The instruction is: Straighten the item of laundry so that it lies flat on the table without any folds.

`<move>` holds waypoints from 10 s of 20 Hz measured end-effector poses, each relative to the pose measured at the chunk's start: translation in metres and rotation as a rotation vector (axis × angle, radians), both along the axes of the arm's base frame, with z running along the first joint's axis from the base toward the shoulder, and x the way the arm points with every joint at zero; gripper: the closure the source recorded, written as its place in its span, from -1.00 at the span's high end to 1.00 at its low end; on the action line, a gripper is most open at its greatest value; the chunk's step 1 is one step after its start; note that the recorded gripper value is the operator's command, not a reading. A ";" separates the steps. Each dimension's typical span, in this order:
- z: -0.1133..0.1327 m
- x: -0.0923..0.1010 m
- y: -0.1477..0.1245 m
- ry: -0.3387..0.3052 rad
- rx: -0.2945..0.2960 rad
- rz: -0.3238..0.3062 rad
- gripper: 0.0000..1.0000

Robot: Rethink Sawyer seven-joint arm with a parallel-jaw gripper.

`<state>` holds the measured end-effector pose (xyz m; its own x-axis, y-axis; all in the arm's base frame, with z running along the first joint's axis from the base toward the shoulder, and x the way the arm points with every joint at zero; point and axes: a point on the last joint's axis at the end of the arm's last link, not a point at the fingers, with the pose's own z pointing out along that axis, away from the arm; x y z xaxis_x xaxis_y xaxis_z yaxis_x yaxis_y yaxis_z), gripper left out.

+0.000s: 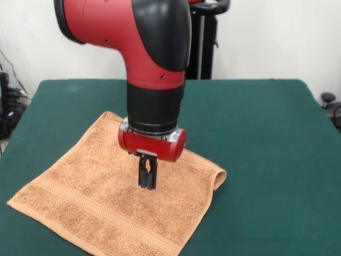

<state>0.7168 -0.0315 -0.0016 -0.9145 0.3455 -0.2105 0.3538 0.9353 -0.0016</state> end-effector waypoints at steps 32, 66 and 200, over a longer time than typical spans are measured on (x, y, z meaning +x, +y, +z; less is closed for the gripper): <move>-0.047 -0.008 0.056 -0.078 -0.087 0.114 -1.00; -0.014 -0.055 0.049 -0.015 -0.049 0.053 -1.00; -0.016 -0.124 0.219 0.067 0.086 0.025 -1.00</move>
